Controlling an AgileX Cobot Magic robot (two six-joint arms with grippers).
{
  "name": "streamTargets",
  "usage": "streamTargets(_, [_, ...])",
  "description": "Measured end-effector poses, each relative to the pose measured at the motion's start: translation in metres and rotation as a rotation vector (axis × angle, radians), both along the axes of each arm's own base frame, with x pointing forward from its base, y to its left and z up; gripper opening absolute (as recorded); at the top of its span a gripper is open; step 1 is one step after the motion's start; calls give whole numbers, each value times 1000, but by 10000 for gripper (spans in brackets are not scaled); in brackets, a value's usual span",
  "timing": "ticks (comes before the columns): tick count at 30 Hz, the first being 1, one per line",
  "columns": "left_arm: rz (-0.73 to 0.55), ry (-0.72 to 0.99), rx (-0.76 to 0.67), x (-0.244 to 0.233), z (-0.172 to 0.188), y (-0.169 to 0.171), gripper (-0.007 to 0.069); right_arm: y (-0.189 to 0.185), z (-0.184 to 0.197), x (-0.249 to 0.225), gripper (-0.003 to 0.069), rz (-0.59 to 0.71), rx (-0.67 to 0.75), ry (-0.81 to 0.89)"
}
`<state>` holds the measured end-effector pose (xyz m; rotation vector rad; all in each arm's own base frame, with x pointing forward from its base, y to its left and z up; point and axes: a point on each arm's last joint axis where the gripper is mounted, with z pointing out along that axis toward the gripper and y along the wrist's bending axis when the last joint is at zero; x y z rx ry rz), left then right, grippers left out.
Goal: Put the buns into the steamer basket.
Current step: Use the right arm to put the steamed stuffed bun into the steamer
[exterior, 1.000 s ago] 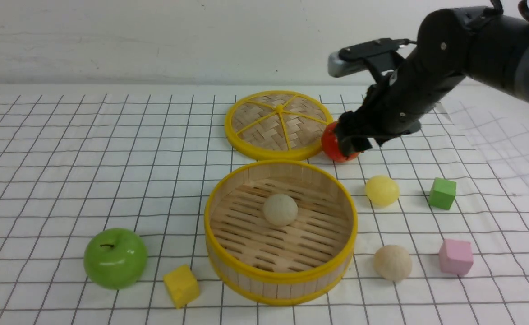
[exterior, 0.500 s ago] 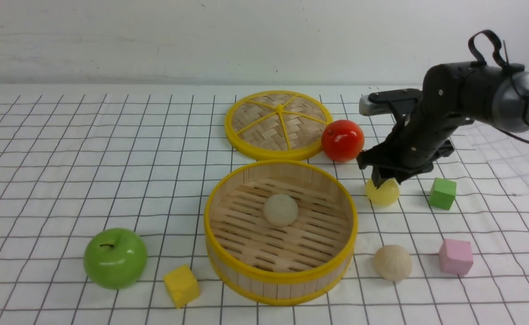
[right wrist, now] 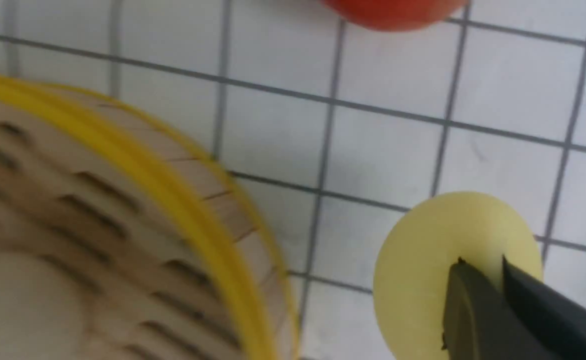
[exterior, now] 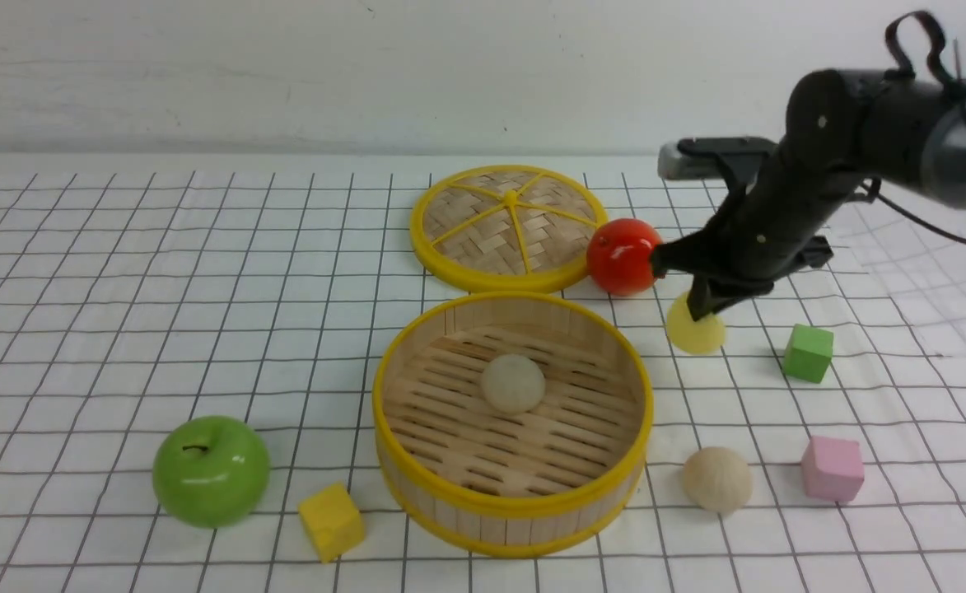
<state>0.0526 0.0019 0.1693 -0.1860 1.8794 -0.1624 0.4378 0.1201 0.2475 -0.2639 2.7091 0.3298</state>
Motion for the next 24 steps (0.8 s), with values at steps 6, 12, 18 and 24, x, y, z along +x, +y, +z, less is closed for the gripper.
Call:
streamTargets(6, [0, 0, 0, 0, 0, 0, 238, 46, 27, -27, 2, 105, 82, 15])
streamTargets(12, [0, 0, 0, 0, 0, 0, 238, 75, 2, -31, 19, 169, 60, 56])
streamTargets(18, [0, 0, 0, 0, 0, 0, 238, 79, -32, -25, 97, 149, 23, 126])
streamTargets(24, [0, 0, 0, 0, 0, 0, 238, 75, -21, -31, 277, 153, -14, 136])
